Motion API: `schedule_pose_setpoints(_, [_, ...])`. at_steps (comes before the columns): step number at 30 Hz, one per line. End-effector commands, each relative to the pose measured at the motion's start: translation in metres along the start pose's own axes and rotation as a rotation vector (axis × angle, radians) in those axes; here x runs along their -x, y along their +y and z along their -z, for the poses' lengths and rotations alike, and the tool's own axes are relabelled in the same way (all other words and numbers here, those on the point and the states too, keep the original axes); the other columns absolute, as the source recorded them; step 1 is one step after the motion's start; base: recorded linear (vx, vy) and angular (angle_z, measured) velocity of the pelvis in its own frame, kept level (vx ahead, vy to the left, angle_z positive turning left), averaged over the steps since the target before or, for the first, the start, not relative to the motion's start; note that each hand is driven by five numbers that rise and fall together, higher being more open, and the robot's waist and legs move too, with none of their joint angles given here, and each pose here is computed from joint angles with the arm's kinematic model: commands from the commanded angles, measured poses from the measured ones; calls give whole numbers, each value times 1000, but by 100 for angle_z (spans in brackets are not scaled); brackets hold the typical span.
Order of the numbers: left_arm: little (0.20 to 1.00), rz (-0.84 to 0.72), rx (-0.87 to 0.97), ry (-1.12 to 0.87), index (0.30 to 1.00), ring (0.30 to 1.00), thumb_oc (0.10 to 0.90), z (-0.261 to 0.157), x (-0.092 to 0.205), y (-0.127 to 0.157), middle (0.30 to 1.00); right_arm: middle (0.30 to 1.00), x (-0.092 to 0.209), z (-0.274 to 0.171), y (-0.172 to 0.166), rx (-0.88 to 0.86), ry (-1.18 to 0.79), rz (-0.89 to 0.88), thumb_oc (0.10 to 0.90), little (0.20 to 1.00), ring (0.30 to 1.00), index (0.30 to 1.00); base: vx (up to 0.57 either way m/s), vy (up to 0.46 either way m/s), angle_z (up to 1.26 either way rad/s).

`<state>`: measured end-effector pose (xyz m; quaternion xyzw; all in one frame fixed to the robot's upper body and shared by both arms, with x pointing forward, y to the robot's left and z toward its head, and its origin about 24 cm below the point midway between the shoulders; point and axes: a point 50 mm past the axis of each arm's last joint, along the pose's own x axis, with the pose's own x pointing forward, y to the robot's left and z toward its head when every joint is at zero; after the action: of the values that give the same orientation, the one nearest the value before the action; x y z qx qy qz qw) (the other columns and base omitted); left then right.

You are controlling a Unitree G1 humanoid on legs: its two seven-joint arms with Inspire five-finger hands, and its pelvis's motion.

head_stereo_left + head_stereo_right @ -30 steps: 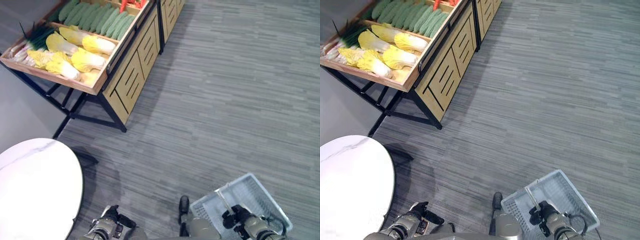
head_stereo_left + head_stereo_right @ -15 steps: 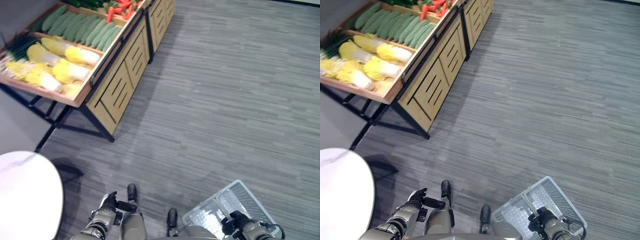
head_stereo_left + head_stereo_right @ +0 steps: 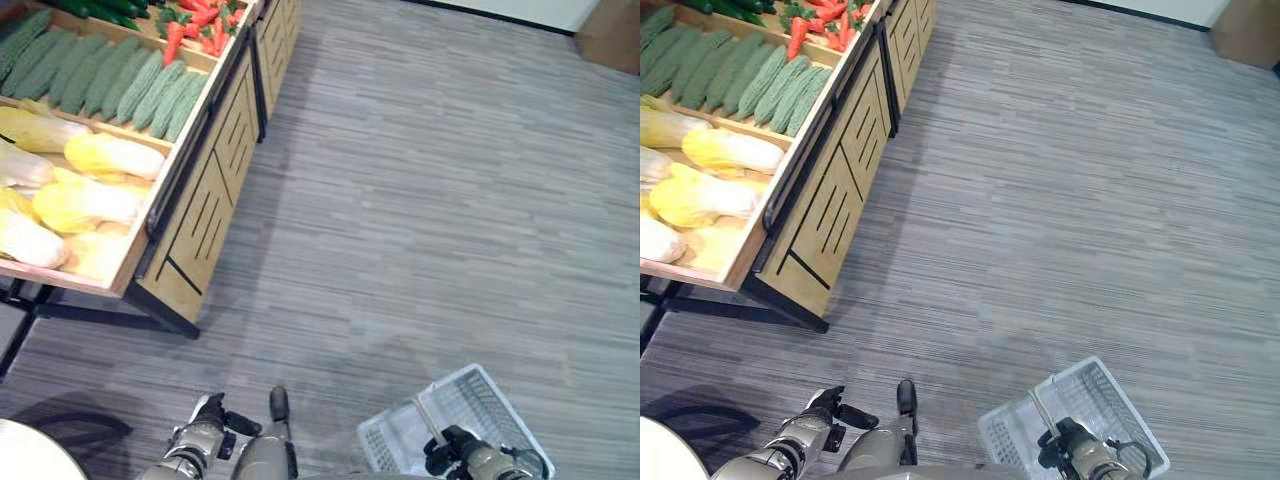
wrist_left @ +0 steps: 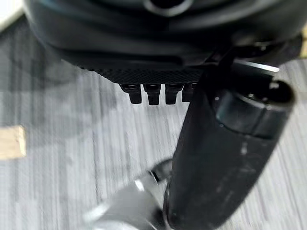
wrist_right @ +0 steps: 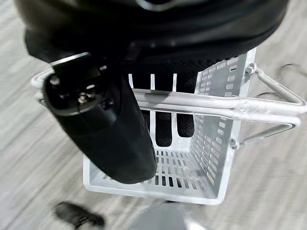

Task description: Get the vegetables into the basket

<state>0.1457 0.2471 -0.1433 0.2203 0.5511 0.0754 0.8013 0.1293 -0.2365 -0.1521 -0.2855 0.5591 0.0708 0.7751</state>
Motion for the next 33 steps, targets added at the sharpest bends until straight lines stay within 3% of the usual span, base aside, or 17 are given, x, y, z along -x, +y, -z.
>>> schedule_pose_setpoints(1, [1000, -38, -33, 60, 1000, 1000, 900, 19, 0, 9, 1000, 300, 1, 9, -26, -3, 29, 64, 400, 300, 300, 300, 100, 108, 2])
schedule_pose_setpoints(21, [1000, -61, -22, 70, 1000, 1000, 900, 19, -1, 16, 1000, 300, 1, 7, -20, -3, 21, 48, 400, 300, 300, 300, 202, 37, 11])
schedule_pose_setpoints(33, [1000, 16, -37, 124, 1000, 1000, 900, 36, 3, -6, 1000, 300, 4, 25, -26, 2, 57, 50, 400, 300, 300, 300, 302, -151, 46])
